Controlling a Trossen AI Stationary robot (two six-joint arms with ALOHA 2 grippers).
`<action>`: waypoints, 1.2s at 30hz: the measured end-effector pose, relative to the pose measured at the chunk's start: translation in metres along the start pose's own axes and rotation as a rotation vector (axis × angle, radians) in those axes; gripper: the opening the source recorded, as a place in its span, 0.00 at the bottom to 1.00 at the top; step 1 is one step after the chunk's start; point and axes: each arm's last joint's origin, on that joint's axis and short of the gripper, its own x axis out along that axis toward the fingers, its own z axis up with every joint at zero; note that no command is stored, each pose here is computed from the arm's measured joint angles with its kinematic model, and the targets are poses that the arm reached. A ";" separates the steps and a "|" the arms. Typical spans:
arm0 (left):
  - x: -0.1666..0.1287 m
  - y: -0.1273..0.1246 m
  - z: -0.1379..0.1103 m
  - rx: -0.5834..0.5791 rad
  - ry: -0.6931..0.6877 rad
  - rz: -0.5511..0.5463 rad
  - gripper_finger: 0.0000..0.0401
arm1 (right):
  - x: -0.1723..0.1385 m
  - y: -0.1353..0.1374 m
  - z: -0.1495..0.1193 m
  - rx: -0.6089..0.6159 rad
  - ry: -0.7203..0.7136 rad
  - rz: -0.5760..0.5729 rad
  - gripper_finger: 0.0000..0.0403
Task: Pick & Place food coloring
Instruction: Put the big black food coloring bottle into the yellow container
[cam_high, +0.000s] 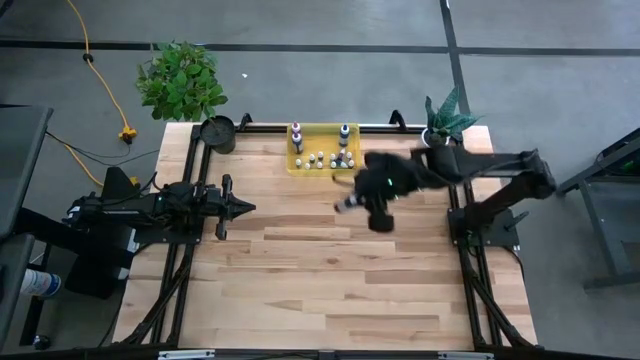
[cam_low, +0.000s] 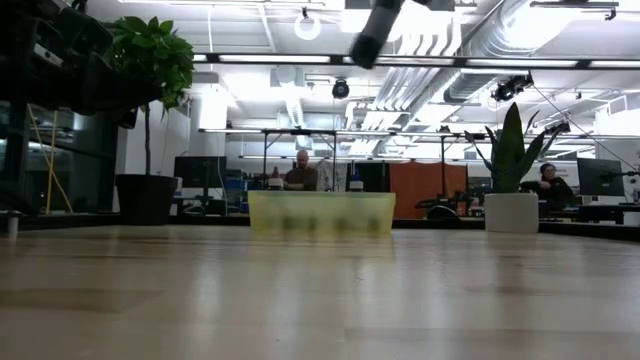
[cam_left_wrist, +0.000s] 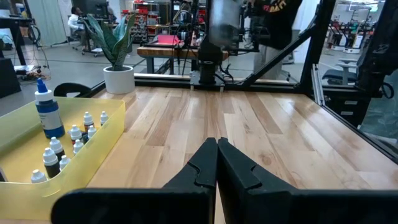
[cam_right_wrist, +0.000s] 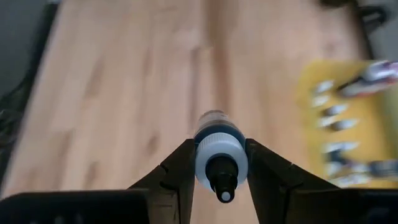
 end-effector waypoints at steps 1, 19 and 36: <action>0.000 0.000 0.000 0.000 0.000 0.000 0.00 | -0.001 -0.008 0.006 0.003 -0.013 -0.030 0.28; 0.000 0.000 0.000 0.000 0.000 0.000 0.00 | 0.065 -0.197 0.069 0.328 -0.023 -0.374 0.28; 0.000 0.000 0.000 0.000 0.000 0.000 0.00 | 0.158 -0.284 0.018 0.793 0.157 -0.344 0.28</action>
